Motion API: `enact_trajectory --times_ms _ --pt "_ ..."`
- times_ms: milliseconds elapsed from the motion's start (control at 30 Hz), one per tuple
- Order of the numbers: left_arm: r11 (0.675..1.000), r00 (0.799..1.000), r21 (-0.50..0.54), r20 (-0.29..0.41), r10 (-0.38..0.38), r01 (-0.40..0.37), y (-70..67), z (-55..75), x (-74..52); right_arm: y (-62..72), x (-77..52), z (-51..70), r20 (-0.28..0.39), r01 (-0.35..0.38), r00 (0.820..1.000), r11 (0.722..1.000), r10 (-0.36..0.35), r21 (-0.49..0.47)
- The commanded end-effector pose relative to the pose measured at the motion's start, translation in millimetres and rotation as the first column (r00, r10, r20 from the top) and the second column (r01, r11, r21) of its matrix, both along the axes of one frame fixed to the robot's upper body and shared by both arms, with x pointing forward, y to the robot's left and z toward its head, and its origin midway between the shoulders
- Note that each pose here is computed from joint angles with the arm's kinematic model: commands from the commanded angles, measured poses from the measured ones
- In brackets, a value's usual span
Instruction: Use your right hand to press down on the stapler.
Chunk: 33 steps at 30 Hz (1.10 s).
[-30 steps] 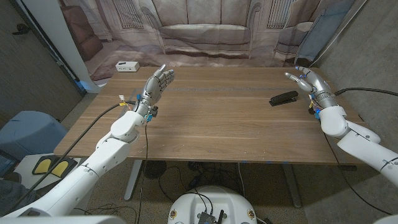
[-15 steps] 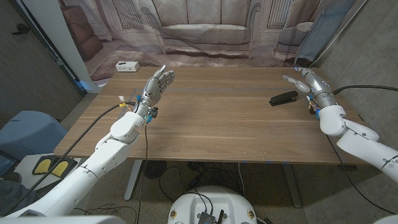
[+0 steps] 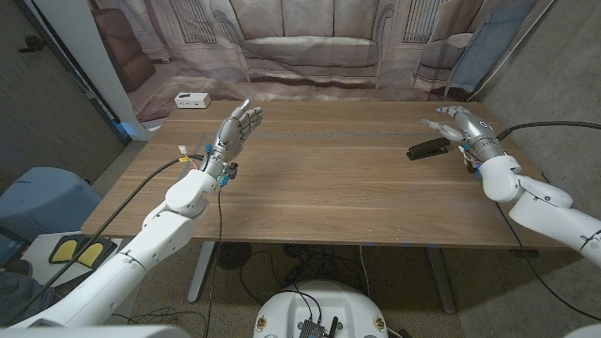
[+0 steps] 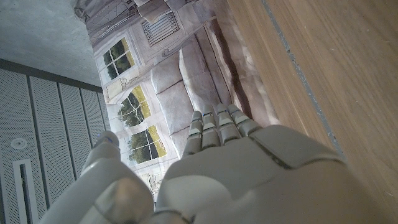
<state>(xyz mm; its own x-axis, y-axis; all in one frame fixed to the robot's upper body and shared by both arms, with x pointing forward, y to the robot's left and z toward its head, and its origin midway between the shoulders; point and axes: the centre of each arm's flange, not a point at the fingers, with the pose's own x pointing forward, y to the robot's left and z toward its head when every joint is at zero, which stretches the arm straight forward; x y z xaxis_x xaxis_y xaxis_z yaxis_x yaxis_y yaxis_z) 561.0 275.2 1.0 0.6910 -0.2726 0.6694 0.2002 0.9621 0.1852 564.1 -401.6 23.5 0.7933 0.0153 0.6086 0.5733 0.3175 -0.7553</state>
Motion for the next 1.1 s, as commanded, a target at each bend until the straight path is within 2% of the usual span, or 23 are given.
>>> enact_trajectory --times_ms 33,367,767,1100 --pt "1.000 1.000 -0.002 0.003 0.001 -0.001 1.9 -0.9 -2.6 2.8 4.4 3.1 -0.071 0.017 0.997 0.997 -0.023 -0.077" --pt "1.000 1.000 -0.009 -0.005 0.002 -0.002 2.1 -6.4 -3.2 -0.5 8.6 5.5 -0.115 0.024 0.993 0.996 -0.034 -0.085" --pt "1.000 1.000 -0.009 -0.005 0.004 -0.005 2.0 -6.4 -4.2 -6.2 13.7 7.0 -0.149 0.042 0.987 0.994 -0.057 -0.103" --pt "1.000 1.000 -0.011 -0.005 0.005 -0.005 1.5 -7.3 -4.5 -8.1 20.2 5.9 -0.207 0.050 0.975 0.992 -0.075 -0.120"
